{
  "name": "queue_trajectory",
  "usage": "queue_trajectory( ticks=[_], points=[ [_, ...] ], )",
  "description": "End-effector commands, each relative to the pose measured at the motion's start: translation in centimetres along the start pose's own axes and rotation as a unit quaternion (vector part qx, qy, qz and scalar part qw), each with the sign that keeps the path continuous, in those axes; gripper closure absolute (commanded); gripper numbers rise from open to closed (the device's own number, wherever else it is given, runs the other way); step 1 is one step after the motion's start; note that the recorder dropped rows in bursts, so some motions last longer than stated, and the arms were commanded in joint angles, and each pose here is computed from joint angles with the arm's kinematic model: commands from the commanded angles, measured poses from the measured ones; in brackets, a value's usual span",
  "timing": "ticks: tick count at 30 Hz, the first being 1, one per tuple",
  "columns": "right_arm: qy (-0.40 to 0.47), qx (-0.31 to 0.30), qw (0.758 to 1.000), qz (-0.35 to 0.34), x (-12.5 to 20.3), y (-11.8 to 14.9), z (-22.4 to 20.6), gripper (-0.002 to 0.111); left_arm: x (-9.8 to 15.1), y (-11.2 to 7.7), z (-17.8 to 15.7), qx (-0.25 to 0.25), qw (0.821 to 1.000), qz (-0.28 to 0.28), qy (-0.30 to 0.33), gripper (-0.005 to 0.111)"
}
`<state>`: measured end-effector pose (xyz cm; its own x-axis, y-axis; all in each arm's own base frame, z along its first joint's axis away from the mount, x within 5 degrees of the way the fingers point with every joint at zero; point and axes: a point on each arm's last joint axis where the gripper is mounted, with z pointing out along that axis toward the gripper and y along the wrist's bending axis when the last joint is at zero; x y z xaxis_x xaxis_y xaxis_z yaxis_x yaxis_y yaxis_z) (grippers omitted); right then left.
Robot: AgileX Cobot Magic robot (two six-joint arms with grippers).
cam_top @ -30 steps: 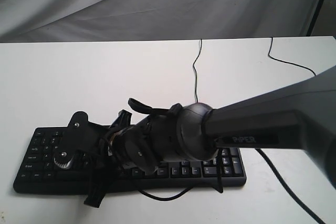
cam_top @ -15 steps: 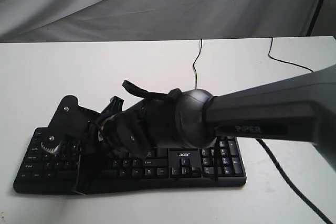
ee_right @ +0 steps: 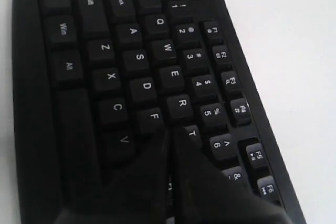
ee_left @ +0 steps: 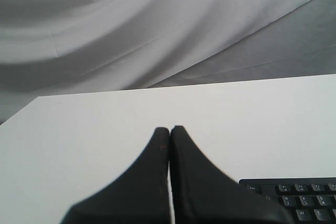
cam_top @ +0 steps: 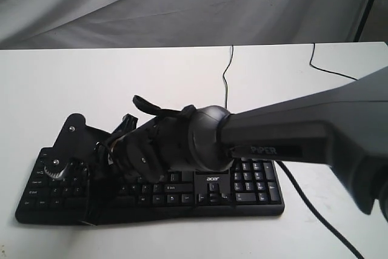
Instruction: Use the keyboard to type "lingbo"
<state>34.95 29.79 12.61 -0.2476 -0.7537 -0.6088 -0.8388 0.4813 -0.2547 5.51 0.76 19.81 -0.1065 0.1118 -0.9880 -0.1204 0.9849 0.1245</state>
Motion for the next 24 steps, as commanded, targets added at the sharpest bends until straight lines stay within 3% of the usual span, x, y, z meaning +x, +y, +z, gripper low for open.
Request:
queue_trajectory(
  ticks=[1,24],
  points=[
    [-0.012,0.009,1.0,-0.002,-0.1,-0.1,0.4,0.108,0.1,0.0,0.1,0.002,1.0,-0.001,0.002,0.106],
    [-0.002,0.002,1.0,0.002,0.7,0.7,1.6,0.108,0.1,0.0,0.1,0.002,1.0,-0.001,0.002,0.106]
  ],
)
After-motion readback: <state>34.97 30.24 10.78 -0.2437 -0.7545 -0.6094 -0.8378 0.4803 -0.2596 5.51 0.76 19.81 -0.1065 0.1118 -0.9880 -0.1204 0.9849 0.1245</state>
